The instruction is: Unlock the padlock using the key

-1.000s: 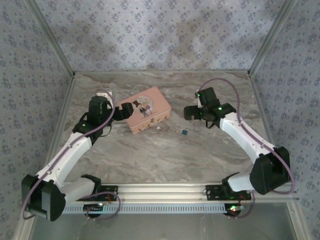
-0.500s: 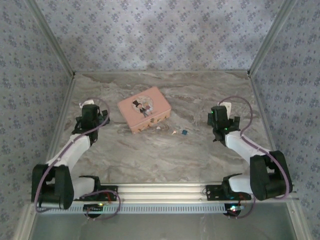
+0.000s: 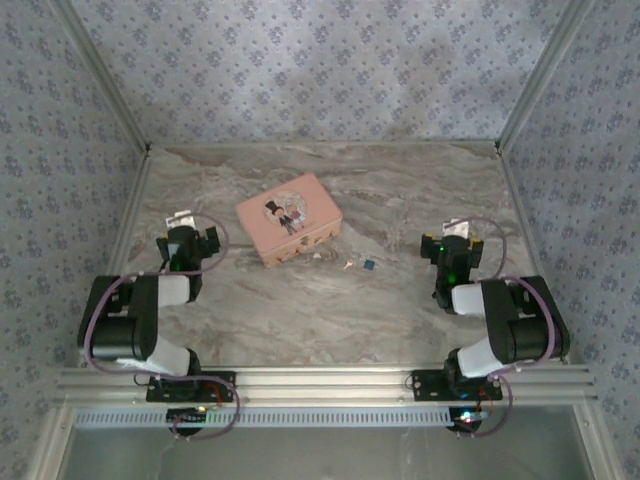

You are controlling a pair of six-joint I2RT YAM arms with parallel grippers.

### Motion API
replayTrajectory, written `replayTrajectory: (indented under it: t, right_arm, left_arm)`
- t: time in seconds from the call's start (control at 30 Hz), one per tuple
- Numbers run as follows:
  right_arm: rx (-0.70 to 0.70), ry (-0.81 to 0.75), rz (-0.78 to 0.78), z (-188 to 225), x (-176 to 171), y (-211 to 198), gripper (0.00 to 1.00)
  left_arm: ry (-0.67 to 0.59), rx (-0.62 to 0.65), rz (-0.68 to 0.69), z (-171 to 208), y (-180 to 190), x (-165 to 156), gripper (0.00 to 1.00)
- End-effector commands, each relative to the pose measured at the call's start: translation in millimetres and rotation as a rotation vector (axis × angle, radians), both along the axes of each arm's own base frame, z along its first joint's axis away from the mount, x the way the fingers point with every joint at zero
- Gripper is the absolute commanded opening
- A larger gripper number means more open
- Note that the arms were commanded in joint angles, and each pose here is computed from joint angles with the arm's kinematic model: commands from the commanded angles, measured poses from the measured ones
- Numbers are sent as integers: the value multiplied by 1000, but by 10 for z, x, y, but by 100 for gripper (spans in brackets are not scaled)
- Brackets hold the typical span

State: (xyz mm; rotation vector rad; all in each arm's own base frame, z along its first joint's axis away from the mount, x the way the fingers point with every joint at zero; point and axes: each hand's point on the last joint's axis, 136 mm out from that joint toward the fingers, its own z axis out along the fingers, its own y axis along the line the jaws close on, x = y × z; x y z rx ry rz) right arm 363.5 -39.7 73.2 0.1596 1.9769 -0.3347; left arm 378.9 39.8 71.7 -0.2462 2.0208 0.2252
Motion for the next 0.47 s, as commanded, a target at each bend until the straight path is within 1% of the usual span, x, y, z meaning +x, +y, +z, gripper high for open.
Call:
replayTrajectory:
  t: [0.0, 0.03, 0.1, 0.13, 0.27, 0.43]
  right_arm:
    - [67, -58, 30, 146, 184, 23, 100]
    - [54, -63, 71, 169, 218, 89, 100]
    - [47, -66, 86, 167, 224, 105, 100]
    - [67, -52, 98, 152, 231, 105, 100]
    - [98, -40, 115, 132, 264, 91, 100]
    - [90, -45, 109, 135, 251, 88, 100]
  left_arm:
    - [-93, 7, -41, 192, -42, 117, 98]
    - [-132, 18, -36, 229, -34, 133, 98]
    - [-93, 12, -35, 198, -40, 116, 98]
    - [-118, 20, -37, 223, -42, 124, 98]
    - [-105, 26, -36, 217, -59, 120, 98]
    - [-107, 25, -37, 219, -59, 121, 98]
